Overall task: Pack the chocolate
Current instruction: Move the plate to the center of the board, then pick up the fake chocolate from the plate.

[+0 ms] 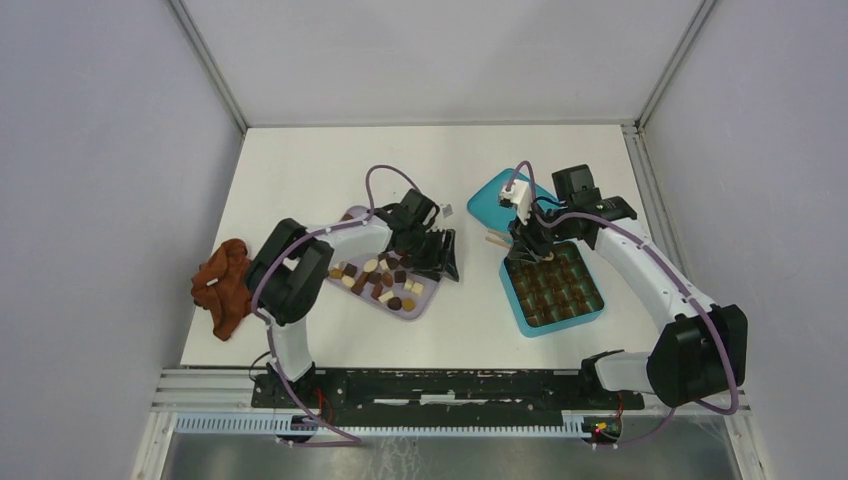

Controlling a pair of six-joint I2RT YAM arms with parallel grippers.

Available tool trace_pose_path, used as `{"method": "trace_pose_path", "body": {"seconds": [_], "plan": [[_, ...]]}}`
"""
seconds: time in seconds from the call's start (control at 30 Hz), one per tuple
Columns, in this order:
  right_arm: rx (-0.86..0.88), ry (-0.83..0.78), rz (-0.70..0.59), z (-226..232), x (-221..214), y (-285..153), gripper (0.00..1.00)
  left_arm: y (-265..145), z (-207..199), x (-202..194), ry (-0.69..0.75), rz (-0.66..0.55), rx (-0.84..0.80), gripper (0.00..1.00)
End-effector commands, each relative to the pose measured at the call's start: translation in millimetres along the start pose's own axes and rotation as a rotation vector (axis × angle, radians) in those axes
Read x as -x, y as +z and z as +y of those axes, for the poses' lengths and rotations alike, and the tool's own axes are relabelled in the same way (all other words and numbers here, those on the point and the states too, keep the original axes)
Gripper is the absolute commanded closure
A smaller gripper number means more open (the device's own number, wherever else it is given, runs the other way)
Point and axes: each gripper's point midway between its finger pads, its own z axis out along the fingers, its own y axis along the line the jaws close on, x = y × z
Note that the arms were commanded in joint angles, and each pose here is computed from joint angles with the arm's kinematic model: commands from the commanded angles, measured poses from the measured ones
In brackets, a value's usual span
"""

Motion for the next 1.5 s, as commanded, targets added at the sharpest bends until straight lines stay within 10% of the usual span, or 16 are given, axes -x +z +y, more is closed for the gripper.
{"method": "trace_pose_path", "body": {"seconds": [0.0,0.47,0.97,1.47], "plan": [[-0.073,-0.02,-0.033,-16.8,18.2,-15.7,0.63,9.9,-56.7,30.1,0.013,-0.068,-0.154,0.37],[-0.104,-0.058,-0.023,-35.8,38.6,-28.4,0.63,-121.2,-22.5,27.8,0.06,-0.447,0.194,0.34],[0.039,-0.356,0.325,46.0,-2.9,70.8,0.63,-334.9,2.8,1.6,-0.121,-1.145,0.374,0.16],[0.011,-0.392,0.489,60.5,-20.2,131.0,0.61,-373.1,10.5,-28.6,-0.203,-1.278,0.312,0.16]]}}
